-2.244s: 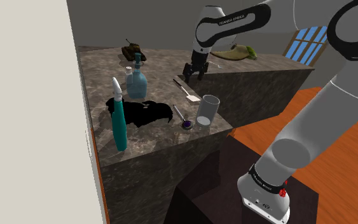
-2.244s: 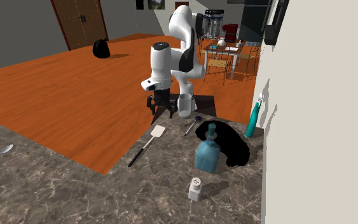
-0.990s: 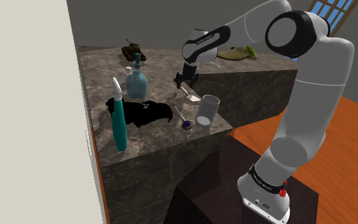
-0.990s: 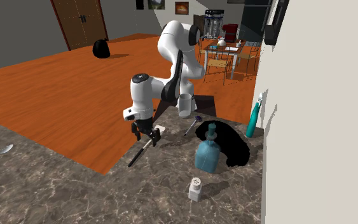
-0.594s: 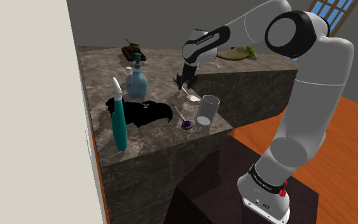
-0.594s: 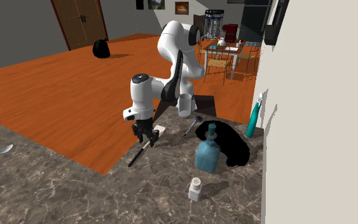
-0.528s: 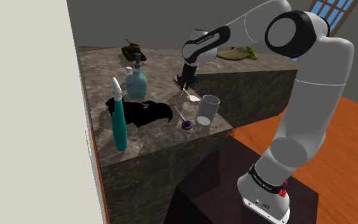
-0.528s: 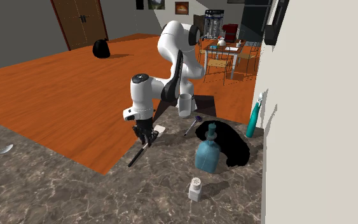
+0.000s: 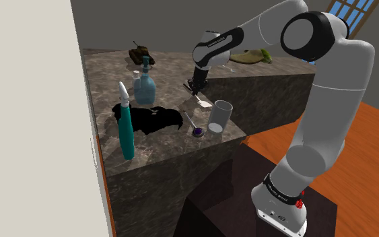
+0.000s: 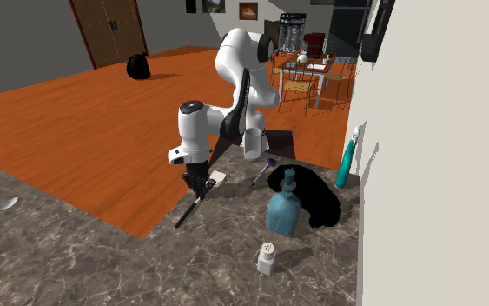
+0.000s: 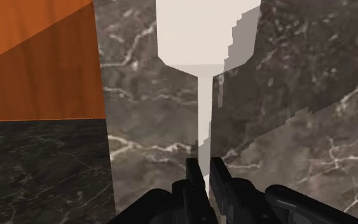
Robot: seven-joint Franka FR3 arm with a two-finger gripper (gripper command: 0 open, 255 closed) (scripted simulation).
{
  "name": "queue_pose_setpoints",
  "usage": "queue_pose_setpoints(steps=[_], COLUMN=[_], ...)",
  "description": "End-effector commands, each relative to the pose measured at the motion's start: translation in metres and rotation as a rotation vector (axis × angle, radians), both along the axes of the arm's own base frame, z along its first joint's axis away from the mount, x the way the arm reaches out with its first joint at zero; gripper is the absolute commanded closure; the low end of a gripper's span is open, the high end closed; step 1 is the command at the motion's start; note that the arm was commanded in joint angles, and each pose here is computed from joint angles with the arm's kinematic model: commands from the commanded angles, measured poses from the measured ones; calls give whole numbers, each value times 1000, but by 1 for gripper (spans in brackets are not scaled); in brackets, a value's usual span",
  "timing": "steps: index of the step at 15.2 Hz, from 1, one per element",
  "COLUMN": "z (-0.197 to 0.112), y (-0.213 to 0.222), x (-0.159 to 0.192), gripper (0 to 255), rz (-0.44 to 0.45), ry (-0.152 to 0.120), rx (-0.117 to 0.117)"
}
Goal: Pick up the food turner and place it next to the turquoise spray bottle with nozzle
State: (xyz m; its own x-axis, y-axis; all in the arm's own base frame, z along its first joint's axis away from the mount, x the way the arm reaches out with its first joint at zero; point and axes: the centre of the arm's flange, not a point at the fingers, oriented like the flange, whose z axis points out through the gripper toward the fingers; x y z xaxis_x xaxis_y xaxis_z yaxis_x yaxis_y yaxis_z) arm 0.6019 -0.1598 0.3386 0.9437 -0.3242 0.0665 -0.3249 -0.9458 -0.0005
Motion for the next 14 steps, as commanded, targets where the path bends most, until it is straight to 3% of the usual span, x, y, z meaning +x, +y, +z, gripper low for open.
queue_pose_setpoints(steps=[1, 14], z=[5, 74], y=[0, 0], x=[0, 0], gripper=[255, 255], rz=[0, 0], ry=[0, 0], rx=[0, 0])
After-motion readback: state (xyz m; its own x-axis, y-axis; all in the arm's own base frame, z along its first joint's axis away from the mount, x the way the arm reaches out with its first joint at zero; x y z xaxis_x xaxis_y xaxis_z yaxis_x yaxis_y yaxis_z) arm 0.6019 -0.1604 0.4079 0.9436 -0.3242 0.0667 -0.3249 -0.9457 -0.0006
